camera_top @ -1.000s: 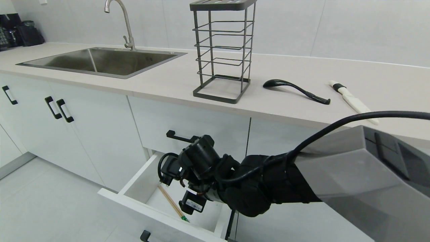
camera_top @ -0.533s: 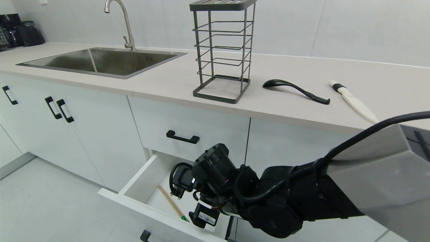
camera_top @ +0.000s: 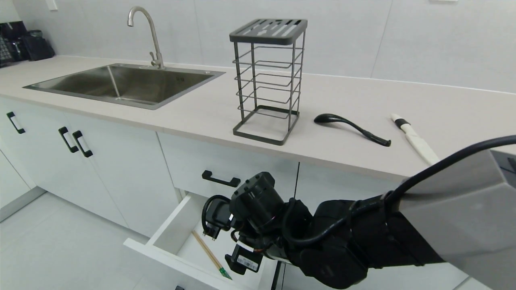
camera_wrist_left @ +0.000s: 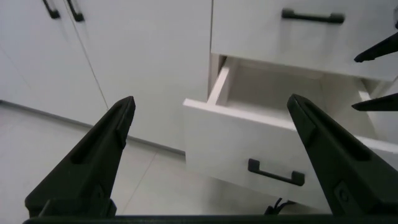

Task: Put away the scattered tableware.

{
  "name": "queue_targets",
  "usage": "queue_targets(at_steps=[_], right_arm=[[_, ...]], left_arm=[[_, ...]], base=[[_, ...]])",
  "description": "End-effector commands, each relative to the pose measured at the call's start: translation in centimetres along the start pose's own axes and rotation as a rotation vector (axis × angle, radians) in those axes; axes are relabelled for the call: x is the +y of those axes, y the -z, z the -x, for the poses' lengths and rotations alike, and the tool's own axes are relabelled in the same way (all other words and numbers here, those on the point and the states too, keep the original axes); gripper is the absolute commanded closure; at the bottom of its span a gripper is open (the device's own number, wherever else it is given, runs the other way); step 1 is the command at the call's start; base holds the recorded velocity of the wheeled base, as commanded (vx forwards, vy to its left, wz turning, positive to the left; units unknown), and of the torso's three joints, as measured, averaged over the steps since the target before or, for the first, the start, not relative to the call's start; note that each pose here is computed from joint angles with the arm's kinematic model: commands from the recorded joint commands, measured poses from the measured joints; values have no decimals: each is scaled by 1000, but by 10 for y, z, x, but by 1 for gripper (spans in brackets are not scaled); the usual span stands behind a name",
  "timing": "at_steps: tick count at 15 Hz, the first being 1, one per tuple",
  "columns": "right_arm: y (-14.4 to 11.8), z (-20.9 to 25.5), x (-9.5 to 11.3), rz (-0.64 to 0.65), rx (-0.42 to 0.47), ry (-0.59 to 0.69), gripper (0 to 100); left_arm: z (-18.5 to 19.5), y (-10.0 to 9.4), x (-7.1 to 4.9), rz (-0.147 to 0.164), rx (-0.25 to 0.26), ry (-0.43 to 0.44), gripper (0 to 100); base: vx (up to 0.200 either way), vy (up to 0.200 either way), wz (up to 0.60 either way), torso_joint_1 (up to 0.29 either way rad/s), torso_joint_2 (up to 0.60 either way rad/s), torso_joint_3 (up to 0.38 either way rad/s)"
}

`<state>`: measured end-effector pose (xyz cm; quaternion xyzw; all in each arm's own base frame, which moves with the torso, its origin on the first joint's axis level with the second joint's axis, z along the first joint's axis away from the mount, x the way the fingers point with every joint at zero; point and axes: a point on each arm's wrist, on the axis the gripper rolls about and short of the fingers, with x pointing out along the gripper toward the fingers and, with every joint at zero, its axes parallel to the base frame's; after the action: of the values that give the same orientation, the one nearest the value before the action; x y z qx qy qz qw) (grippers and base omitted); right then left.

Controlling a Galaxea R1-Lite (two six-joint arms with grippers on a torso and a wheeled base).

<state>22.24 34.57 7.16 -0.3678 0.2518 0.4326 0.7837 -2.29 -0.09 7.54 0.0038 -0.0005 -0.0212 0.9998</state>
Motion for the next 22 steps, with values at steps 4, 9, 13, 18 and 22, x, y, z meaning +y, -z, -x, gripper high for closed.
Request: queue_targets(at_steps=[4, 9, 13, 18, 22], right_arm=[[1, 0, 2, 3, 5, -7, 0], [1, -1, 3, 4, 10, -10, 0], [1, -1, 6, 7, 11, -15, 0], [3, -2, 8, 10, 29, -25, 0], [6, -2, 8, 8, 40, -32, 0]], left_arm=[[0, 0, 0, 0, 2, -1, 0], [0, 0, 0, 0, 2, -1, 0], [0, 0, 0, 0, 2, -1, 0], [0, 0, 0, 0, 2, -1, 0], [0, 0, 0, 0, 2, -1, 0]], base=[[0, 0, 0, 240, -516, -226], [0, 0, 0, 204, -493, -221], [0, 0, 0, 332, -496, -246], [0, 0, 0, 279, -526, -252], [0, 0, 0, 289, -565, -275]])
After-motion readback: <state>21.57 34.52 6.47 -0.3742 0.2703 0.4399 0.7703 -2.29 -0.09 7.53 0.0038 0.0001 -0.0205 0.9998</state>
